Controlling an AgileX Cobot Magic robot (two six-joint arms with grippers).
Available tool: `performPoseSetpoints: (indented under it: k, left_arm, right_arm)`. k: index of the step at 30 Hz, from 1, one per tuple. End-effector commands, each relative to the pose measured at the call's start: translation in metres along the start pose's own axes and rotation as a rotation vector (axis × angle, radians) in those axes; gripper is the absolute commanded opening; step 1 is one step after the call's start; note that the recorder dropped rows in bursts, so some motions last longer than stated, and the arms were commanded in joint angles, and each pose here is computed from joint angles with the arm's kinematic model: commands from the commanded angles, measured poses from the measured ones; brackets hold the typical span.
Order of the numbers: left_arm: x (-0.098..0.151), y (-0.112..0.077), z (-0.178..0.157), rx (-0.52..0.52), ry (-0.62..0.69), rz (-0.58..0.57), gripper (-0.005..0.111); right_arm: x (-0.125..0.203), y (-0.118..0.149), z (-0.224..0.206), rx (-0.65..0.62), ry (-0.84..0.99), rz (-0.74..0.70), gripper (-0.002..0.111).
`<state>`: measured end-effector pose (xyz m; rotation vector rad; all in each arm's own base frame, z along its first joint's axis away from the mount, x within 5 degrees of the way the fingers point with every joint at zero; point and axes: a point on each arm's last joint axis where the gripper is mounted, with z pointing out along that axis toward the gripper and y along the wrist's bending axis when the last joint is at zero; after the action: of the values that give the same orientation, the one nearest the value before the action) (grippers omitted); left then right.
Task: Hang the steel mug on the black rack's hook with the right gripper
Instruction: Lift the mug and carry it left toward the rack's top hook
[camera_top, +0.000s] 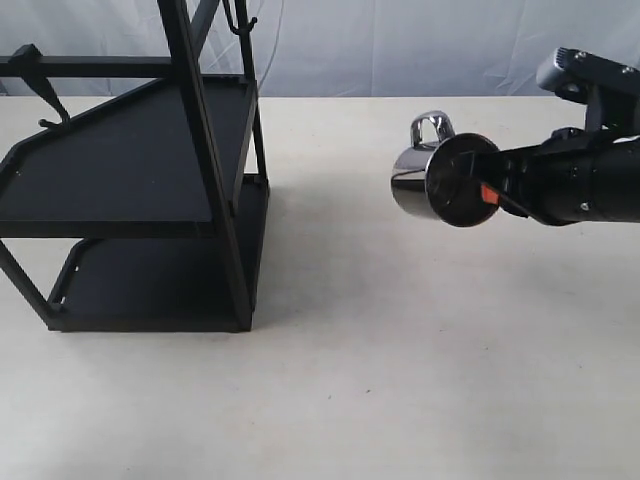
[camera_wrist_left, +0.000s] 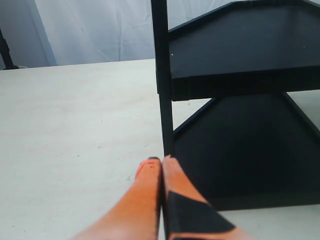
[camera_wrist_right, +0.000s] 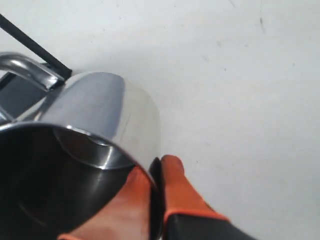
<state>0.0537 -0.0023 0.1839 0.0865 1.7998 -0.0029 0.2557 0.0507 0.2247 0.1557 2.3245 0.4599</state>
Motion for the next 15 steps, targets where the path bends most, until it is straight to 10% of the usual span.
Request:
performPoseSetpoints:
  k: [1,15]
  left_arm:
    - [-0.001,0.0,0.0,0.001,-0.006,0.002,0.0]
    - [-0.001,0.0,0.0,0.001,-0.006,0.002,0.0]
  right_arm:
    - [-0.008,0.023,-0.001,0.012,-0.144,-0.084,-0.001]
    - [-0.046,0.094,0.001,-0.05,-0.437,-0.296,-0.001]
